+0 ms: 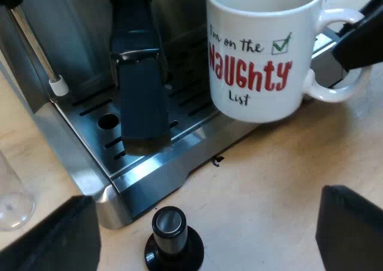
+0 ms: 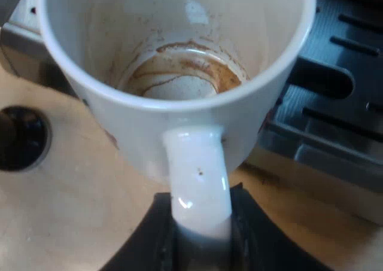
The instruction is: Place mug into machine
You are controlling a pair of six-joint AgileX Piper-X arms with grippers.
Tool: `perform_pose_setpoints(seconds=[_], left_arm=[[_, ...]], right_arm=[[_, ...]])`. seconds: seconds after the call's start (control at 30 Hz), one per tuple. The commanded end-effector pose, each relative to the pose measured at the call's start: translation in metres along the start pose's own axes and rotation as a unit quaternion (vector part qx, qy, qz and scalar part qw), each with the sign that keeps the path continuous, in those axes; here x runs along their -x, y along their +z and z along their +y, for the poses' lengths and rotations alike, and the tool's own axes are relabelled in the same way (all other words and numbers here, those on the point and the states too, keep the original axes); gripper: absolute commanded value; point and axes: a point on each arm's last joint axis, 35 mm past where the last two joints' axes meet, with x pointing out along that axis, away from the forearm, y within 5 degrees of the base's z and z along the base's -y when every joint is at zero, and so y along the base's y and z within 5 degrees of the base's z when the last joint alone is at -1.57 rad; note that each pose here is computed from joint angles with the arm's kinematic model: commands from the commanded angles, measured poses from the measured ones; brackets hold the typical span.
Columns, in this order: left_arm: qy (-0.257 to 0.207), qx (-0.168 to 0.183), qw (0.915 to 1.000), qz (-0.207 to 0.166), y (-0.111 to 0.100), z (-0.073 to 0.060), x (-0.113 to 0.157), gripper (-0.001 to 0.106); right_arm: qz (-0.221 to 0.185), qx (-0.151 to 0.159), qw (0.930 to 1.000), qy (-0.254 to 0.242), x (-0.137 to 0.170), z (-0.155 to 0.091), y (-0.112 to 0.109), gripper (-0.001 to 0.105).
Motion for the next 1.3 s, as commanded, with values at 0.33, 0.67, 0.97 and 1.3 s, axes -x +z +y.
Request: perform_pose_setpoints(seconds=[0.33, 0.67, 0.97, 1.3], left_arm=[[-0.006, 0.002, 0.9999, -0.009, 0.003, -0.001, 0.0, 0.102], [-0.006, 0.002, 0.9999, -0.009, 0.003, -0.001, 0.0, 0.102], [-0.006, 0.002, 0.9999, -0.009, 0.003, -0.001, 0.0, 0.102], [-0.006, 0.002, 0.9999, -0.009, 0.003, -0.001, 0.0, 0.102]], right_arm=[[-0.061, 0.012, 0.9978, -0.024, -0.009, 0.028, 0.017, 0.0], [-0.081, -0.024, 0.9946, -0.06, -0.018, 0.028, 0.02, 0.0], [-0.088, -0.028, 0.994, -0.058, -0.028, 0.03, 0.021, 0.0], [-0.096, -0.03, 0.9931, -0.059, -0.036, 0.032, 0.021, 0.0]])
